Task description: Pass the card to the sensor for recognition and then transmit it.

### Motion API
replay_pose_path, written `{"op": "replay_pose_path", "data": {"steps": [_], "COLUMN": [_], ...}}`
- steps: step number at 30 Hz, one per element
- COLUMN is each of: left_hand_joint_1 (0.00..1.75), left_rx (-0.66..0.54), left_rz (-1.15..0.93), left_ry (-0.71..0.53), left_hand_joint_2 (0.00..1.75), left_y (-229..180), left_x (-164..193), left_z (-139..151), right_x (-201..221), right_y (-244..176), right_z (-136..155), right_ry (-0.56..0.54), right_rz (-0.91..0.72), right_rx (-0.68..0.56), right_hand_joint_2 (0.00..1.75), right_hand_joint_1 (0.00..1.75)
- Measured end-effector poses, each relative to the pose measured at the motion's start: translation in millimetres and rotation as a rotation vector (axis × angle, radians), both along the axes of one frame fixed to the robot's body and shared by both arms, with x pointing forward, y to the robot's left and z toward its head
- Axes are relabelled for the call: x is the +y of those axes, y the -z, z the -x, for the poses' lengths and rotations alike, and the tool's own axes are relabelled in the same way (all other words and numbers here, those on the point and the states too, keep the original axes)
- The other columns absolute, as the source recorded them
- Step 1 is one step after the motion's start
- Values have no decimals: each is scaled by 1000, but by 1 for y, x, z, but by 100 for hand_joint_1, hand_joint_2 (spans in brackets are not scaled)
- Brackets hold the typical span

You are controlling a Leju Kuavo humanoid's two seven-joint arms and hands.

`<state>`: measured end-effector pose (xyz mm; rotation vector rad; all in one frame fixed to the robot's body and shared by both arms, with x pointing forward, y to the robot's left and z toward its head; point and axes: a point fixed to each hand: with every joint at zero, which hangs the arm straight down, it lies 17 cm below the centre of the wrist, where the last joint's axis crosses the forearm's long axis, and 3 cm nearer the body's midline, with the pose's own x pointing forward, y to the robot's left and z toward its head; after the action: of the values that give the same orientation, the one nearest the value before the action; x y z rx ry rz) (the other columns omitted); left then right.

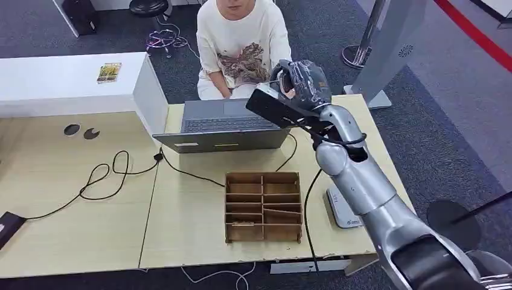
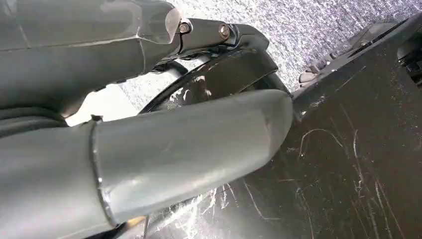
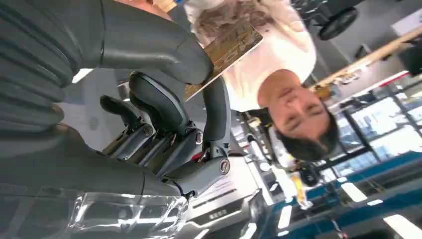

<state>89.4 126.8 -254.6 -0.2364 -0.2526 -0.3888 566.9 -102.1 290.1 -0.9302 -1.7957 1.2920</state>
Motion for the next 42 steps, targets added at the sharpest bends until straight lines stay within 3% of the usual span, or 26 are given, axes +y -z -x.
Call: {"op": "replay_pose_path", "data": {"steps": [17, 27, 42], "left_hand_joint_1": [0, 0, 0], "left_rx": [4, 5, 6], "left_rz": [-2, -7, -7], "left_ry": [32, 46, 48], "left_hand_joint_2": [0, 0, 0], "left_y": [0, 0, 0], "left_x": [1, 1, 1], "left_z": [1, 1, 1], "right_x": [-72, -99, -102], "right_y": [23, 44, 57], "right_z": [-60, -68, -69], "right_ry": [217, 280, 291], "right_rz": [87, 45, 49], "right_rx": [112, 183, 214], "right_hand_joint_2": [175, 175, 175], "right_hand_joint_1": [175, 175, 175]}}
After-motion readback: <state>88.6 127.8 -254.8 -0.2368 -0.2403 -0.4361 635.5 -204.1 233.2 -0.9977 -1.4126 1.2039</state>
